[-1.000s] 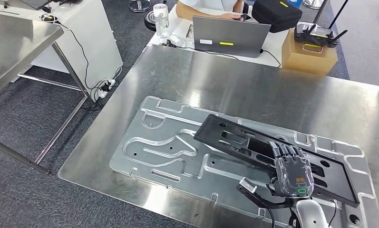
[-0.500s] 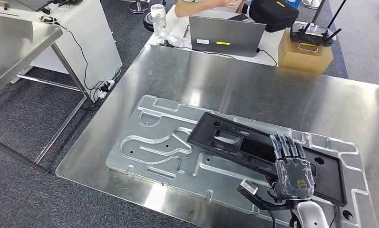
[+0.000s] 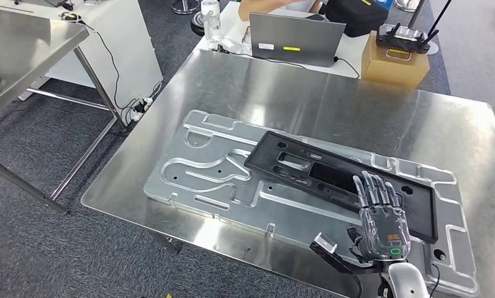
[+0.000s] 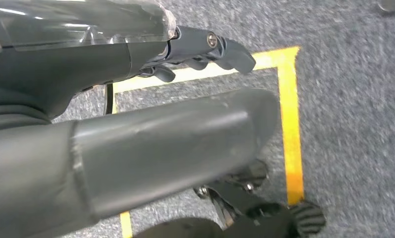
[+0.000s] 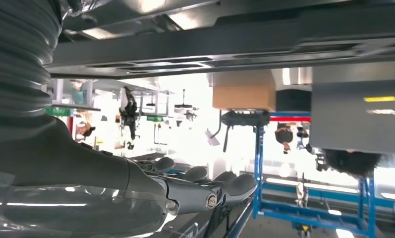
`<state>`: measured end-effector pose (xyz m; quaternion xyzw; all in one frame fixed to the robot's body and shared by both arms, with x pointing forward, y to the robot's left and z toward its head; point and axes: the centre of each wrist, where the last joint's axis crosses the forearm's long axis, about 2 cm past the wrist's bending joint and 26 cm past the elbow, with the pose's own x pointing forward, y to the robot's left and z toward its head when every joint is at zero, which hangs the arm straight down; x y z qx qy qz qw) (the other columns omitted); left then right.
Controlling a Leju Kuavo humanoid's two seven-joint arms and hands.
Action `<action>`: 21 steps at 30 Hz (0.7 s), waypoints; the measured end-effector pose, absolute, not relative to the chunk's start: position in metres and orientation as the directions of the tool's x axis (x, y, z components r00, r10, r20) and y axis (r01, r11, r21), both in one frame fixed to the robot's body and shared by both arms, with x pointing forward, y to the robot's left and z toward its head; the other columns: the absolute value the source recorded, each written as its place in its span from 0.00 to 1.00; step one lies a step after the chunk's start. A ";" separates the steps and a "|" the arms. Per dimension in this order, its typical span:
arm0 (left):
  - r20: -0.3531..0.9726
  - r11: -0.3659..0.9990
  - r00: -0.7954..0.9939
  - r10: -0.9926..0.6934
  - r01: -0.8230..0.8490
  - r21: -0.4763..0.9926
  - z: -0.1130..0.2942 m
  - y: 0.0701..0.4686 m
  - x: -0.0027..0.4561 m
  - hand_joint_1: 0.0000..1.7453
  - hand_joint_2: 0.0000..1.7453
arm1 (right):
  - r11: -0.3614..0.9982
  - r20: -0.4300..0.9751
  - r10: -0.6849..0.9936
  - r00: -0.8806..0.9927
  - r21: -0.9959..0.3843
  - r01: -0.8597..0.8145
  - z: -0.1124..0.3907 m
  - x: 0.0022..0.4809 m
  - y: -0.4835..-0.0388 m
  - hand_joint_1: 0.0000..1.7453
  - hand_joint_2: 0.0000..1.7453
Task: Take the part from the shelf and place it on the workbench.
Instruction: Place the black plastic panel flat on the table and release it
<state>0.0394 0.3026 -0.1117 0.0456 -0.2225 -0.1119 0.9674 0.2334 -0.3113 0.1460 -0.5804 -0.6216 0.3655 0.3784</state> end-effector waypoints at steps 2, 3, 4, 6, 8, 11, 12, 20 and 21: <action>0.419 0.971 0.877 -0.235 0.196 0.135 -0.112 0.302 0.039 0.00 0.00 | 0.060 0.048 0.998 -0.038 -0.896 0.441 0.145 0.232 -0.311 0.00 1.00; 0.418 0.971 0.878 -0.235 0.197 0.133 -0.112 0.302 0.038 0.00 0.00 | 0.060 0.049 0.998 -0.037 -0.897 0.439 0.144 0.231 -0.312 0.00 1.00; 0.418 0.972 0.878 -0.234 0.196 0.132 -0.112 0.302 0.039 0.00 0.00 | 0.060 0.050 0.998 -0.035 -0.898 0.437 0.143 0.231 -0.312 0.00 1.00; 0.417 0.972 0.879 -0.233 0.195 0.132 -0.112 0.302 0.038 0.00 0.00 | 0.061 0.051 0.998 -0.033 -0.900 0.433 0.142 0.229 -0.313 0.00 1.00; 0.417 0.973 0.879 -0.230 0.193 0.131 -0.112 0.301 0.038 0.00 0.00 | 0.061 0.052 0.998 -0.032 -0.902 0.428 0.141 0.228 -0.313 0.00 1.00; 0.417 0.974 0.880 -0.227 0.192 0.124 -0.112 0.301 0.038 0.00 0.00 | 0.061 0.052 0.998 -0.033 -0.901 0.429 0.141 0.228 -0.314 0.00 1.00; 0.418 0.974 0.880 -0.226 0.192 0.122 -0.112 0.300 0.038 0.00 0.00 | 0.061 0.051 0.998 -0.034 -0.901 0.430 0.141 0.228 -0.314 0.00 1.00; 0.415 0.975 0.883 -0.221 0.189 0.118 -0.112 0.300 0.036 0.00 0.00 | 0.109 0.093 0.994 -0.058 -0.888 0.448 0.141 0.225 -0.312 0.00 0.50; 0.415 0.975 0.883 -0.219 0.187 0.118 -0.112 0.300 0.036 0.00 0.00 | 0.144 0.126 0.990 -0.071 -0.880 0.452 0.140 0.223 -0.310 0.00 0.25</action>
